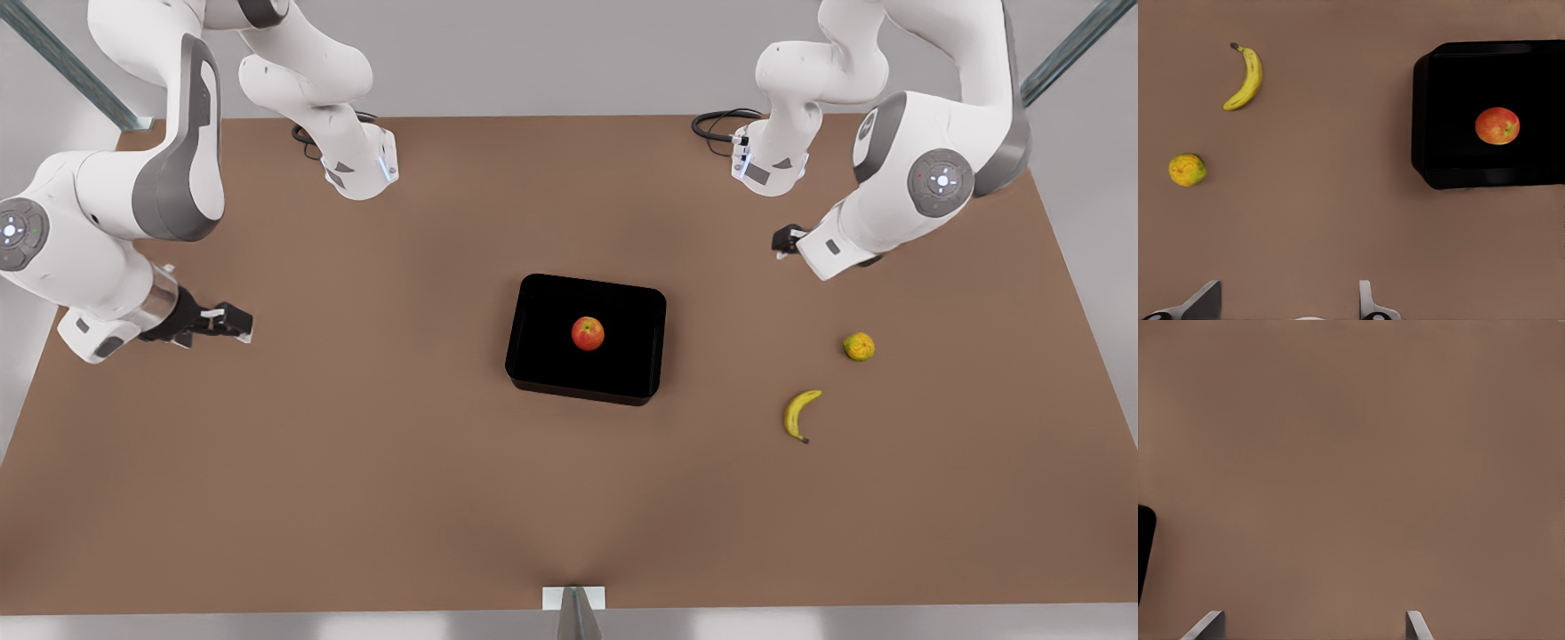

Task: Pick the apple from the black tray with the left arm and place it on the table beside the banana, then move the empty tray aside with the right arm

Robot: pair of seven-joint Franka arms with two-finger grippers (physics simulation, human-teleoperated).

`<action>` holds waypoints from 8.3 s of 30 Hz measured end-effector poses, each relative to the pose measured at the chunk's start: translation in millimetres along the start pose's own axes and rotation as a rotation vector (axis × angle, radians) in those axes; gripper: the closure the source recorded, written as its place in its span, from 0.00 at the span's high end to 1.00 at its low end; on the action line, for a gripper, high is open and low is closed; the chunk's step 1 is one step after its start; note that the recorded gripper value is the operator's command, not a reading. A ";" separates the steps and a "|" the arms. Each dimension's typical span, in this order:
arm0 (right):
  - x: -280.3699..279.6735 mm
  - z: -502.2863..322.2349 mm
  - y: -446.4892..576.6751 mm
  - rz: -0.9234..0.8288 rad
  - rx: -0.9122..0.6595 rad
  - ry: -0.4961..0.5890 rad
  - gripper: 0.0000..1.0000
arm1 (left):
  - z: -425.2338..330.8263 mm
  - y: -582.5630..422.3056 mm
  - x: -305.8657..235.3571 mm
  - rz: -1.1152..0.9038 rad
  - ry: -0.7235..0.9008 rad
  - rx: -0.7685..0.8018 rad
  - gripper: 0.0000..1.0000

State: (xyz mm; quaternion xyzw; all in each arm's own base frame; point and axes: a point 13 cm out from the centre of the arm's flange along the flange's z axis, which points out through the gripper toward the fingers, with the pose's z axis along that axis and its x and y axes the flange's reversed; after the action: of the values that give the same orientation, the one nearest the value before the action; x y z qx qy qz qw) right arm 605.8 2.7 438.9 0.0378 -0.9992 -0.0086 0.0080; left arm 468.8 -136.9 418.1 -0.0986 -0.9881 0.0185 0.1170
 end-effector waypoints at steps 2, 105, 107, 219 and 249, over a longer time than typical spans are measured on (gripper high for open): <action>-8.6 -3.3 -2.1 -0.009 0.004 -0.037 1.00 | -6.0 1.4 -11.3 -0.009 -0.036 0.007 1.00; -28.7 -7.9 3.3 -0.122 0.020 -0.113 1.00 | 305.4 -319.9 -155.4 -0.083 -0.026 -0.122 0.70; -28.8 -7.1 3.3 -0.122 0.020 -0.112 1.00 | 294.4 -318.2 -155.2 -0.087 -0.022 -0.121 0.69; 29.1 206.3 247.6 0.332 -0.102 0.102 0.00 | 38.9 12.2 -110.0 0.066 -0.030 -0.115 1.00; -33.1 295.7 -101.3 -0.043 -0.094 0.119 1.00 | 28.1 11.8 -114.6 0.059 -0.050 -0.104 1.00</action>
State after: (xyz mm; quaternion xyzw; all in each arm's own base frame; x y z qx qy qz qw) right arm 641.6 -90.8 140.9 0.0591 -0.9944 -0.0534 0.0691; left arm 573.7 -148.6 364.0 -0.1334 -0.9869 -0.0272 0.0863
